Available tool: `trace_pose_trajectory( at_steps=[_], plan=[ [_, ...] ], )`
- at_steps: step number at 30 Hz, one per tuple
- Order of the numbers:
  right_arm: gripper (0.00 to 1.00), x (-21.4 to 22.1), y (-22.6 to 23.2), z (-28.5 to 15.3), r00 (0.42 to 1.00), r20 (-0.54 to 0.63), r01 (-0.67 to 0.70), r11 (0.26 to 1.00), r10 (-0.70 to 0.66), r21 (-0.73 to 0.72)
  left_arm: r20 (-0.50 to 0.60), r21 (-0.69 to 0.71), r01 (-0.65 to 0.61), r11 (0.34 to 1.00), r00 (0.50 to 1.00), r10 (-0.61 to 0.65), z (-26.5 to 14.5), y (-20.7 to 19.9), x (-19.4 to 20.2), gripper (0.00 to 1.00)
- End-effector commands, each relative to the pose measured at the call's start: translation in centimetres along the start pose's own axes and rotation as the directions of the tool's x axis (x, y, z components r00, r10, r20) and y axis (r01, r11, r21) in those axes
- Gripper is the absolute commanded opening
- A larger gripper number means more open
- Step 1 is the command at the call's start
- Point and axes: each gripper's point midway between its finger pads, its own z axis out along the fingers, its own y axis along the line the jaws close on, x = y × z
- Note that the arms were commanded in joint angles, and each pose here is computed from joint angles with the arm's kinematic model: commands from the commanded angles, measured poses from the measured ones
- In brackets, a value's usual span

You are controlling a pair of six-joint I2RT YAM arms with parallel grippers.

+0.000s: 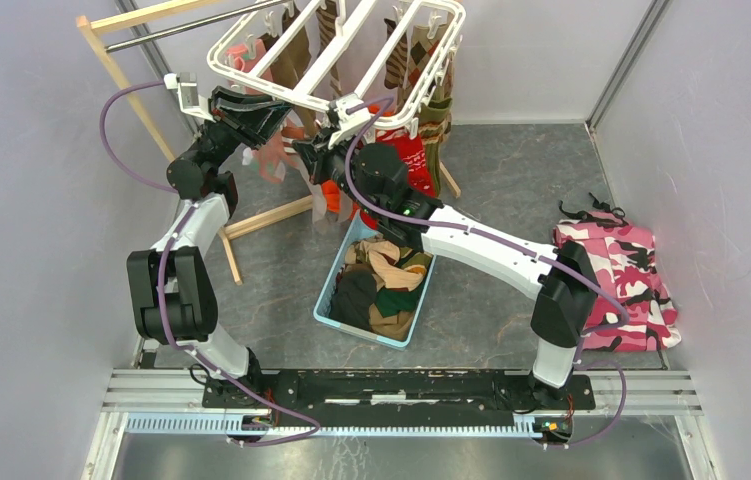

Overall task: Clip the socks to the hanger
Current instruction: Clamp the sock onto the hanger.

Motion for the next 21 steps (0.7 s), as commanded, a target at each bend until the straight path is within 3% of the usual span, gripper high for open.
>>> trace_pose_trajectory(
  at_steps=[1,21],
  plan=[
    [0.00,0.0,-0.3,-0.1,1.000,0.006,-0.014,1.000,0.014,-0.006,0.081,0.162,-0.142,0.976,0.988,0.131,0.7,-4.9,-2.4,0.02],
    [0.00,-2.2,-0.5,0.9,0.994,0.095,-0.053,0.998,0.050,0.028,0.080,0.162,-0.137,0.977,0.989,0.126,0.6,-5.1,-2.4,0.02]
  ],
)
